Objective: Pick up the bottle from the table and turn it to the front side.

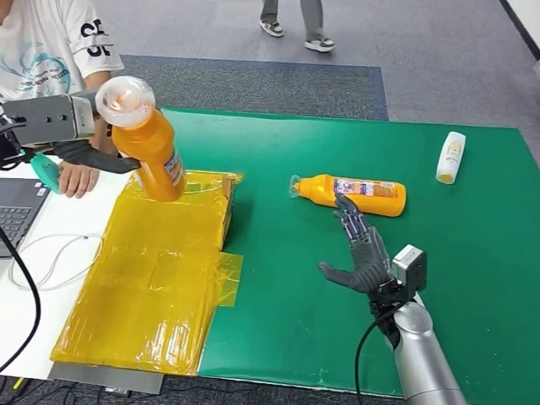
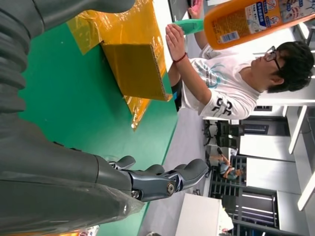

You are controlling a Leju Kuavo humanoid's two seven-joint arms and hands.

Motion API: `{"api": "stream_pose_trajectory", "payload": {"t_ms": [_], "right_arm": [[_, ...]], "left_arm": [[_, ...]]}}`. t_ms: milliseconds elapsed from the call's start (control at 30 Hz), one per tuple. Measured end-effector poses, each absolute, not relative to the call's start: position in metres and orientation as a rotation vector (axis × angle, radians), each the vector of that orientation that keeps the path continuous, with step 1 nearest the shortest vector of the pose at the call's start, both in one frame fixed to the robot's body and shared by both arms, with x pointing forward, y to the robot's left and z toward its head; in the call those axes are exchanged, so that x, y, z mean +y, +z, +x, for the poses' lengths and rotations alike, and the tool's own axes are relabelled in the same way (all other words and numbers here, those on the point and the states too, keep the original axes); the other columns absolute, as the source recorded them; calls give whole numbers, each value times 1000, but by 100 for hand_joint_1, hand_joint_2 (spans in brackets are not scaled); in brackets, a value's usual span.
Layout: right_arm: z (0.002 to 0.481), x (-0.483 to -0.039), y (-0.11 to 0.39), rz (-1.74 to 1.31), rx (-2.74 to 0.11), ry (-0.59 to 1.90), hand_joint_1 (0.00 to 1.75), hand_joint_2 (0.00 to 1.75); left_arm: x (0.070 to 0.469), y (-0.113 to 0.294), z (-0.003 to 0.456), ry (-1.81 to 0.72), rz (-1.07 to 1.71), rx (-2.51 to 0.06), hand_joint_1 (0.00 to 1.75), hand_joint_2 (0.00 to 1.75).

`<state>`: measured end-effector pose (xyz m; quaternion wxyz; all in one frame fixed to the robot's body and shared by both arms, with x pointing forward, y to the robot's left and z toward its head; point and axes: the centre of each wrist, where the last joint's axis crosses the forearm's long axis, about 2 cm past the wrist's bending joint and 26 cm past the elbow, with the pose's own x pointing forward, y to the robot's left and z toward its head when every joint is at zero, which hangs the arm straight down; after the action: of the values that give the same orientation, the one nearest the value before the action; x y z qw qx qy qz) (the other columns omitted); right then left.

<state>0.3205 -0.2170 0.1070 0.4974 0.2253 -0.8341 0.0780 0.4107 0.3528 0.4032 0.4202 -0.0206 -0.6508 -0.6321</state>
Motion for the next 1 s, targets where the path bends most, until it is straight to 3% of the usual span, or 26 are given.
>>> {"api": "stream_pose_trajectory", "payload": {"t_ms": [267,500,633,1000], "right_arm": [[320,-212,105,557,-2006,190,0,175],[334,-197,115,615,-2008,219,0,175],[344,-180,123,658,-1997,252,0,175],[351,-154,132,705,-1973,295,0,175]], "left_arm": [[346,403,412,-1627,-67,-1565,175,175],[333,417,418,-1656,-283,-1317,175,175],[328,405,420,-1648,-388,-1160,175,175],[335,367,428,-1747,-212,-807,175,175]]}}
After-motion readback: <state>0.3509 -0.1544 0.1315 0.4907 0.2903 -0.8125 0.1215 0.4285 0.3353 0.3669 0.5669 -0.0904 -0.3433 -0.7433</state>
